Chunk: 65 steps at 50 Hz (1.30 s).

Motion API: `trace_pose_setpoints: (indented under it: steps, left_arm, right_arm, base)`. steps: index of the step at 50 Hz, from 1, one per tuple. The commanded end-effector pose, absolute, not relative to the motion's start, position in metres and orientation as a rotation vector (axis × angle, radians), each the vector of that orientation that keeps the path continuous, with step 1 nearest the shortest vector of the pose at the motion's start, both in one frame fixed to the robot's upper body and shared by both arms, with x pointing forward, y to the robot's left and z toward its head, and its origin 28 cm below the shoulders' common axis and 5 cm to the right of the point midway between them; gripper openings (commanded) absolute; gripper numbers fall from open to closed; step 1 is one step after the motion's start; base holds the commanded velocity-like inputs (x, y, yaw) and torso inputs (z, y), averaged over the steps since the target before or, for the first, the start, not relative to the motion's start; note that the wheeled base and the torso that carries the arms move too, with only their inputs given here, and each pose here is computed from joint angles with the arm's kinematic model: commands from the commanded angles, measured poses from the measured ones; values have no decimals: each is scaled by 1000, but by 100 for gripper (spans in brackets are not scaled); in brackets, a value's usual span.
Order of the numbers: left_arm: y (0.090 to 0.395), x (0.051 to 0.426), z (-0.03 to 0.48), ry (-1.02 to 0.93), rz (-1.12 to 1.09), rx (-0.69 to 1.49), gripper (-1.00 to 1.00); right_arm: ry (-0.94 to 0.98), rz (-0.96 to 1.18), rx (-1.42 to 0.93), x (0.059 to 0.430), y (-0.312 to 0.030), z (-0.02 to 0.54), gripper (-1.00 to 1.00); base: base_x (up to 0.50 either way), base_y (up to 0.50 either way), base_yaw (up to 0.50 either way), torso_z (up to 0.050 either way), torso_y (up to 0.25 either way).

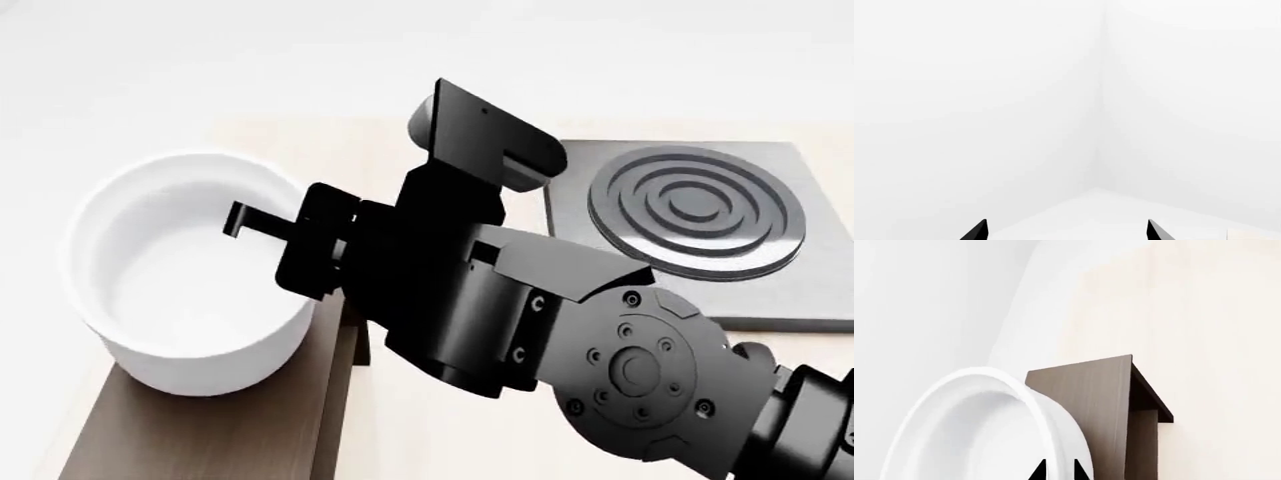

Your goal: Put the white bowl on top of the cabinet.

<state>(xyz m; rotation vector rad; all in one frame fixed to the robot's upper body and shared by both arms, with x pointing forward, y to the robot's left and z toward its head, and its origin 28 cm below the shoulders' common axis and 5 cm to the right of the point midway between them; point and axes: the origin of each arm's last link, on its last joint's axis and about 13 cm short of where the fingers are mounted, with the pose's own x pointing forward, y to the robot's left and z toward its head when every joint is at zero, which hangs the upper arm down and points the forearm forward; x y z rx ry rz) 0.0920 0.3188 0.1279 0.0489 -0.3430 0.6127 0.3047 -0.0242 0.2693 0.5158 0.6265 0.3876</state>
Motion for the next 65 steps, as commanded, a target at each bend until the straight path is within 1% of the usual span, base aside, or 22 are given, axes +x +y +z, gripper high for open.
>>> trace_pose_setpoints:
  steps: [1, 12, 28, 29, 55, 65]
  left_arm:
    - [319, 92, 128, -342, 613, 51, 100]
    - [318, 92, 128, -343, 611, 50, 100]
    - [319, 92, 128, -343, 612, 50, 100]
    - [319, 92, 128, -343, 612, 48, 100]
    - [318, 92, 128, -342, 610, 51, 100]
    - [318, 93, 128, -342, 608, 51, 100]
  right_arm:
    - [621, 344, 506, 310, -27, 269, -100]
    - [643, 266, 497, 311, -30, 266, -100]
    - [631, 291, 451, 309, -26, 267, -100]
    - [633, 290, 455, 309, -27, 267, 100]
    - [600, 293, 442, 308, -28, 268, 100]
    - [529, 319, 422, 291, -28, 287, 100]
  base:
    - [0, 0, 0, 0, 0]
    - [0, 0, 0, 0, 0]
    - [0, 0, 0, 0, 0]
    - [0, 0, 0, 0, 0]
    - [0, 0, 0, 0, 0]
    - [0, 0, 0, 0, 0]
